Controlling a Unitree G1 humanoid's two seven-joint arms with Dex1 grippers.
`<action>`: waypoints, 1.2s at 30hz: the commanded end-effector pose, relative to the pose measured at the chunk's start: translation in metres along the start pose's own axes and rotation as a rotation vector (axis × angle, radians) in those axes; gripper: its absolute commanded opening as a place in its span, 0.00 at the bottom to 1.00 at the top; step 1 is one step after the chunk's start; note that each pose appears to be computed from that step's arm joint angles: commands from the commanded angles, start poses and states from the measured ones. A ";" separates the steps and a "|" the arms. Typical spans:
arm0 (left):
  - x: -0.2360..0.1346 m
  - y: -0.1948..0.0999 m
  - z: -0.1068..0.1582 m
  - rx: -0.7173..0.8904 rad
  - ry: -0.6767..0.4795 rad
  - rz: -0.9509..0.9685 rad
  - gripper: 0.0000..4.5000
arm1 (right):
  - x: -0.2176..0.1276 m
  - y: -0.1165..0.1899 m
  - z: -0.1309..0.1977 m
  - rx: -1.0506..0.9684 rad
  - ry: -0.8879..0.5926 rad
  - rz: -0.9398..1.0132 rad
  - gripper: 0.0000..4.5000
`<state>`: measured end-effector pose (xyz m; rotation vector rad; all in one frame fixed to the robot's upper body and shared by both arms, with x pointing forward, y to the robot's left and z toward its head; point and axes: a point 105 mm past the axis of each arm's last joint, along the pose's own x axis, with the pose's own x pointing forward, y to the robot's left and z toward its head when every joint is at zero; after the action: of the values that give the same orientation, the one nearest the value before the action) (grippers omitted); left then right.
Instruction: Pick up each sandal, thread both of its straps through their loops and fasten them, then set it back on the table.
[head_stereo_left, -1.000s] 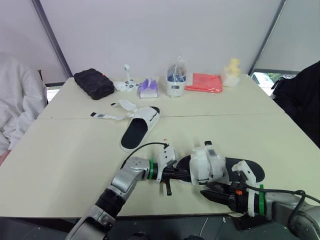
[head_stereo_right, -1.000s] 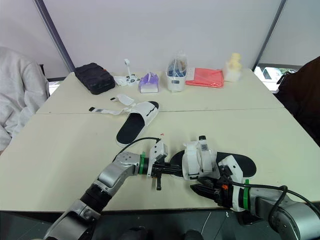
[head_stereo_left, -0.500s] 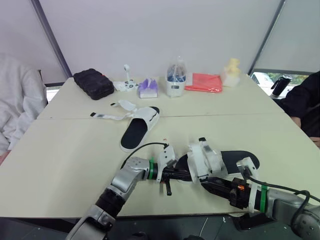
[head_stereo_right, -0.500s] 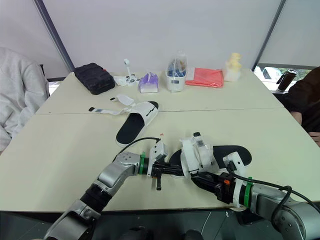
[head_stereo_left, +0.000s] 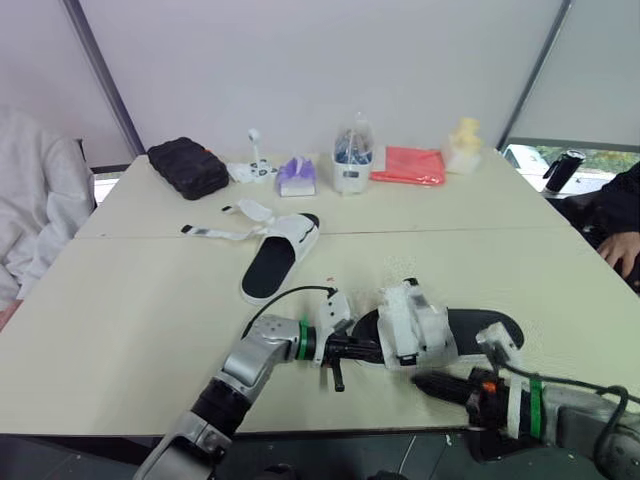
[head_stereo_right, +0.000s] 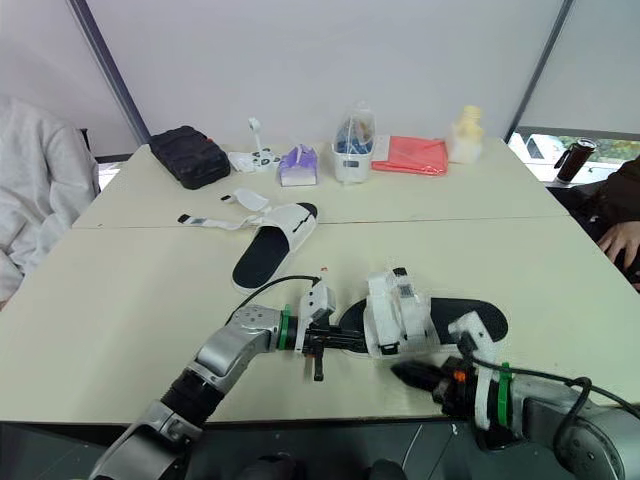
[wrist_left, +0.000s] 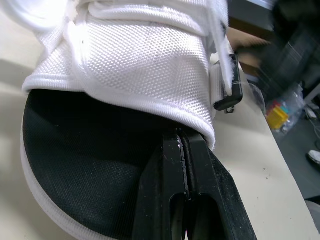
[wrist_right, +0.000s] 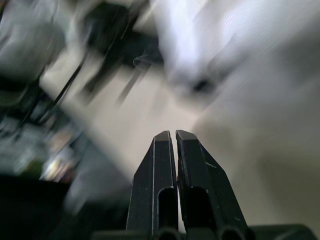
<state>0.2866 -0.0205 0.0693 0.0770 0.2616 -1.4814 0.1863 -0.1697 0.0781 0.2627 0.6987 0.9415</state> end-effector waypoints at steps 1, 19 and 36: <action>0.000 -0.003 -0.019 -0.056 0.060 0.001 0.00 | -0.005 0.014 -0.007 -0.034 0.064 0.060 0.02; 0.000 -0.002 -0.019 -0.064 0.062 -0.008 0.00 | -0.007 0.000 0.036 -0.056 -0.167 -0.007 0.88; 0.001 0.001 -0.017 -0.065 0.056 -0.004 0.00 | 0.001 -0.015 0.050 0.059 -0.297 -0.028 0.88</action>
<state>0.2891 -0.0197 0.0693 0.0635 0.2783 -1.4853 0.2197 -0.1706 0.0957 0.4218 0.5298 0.8535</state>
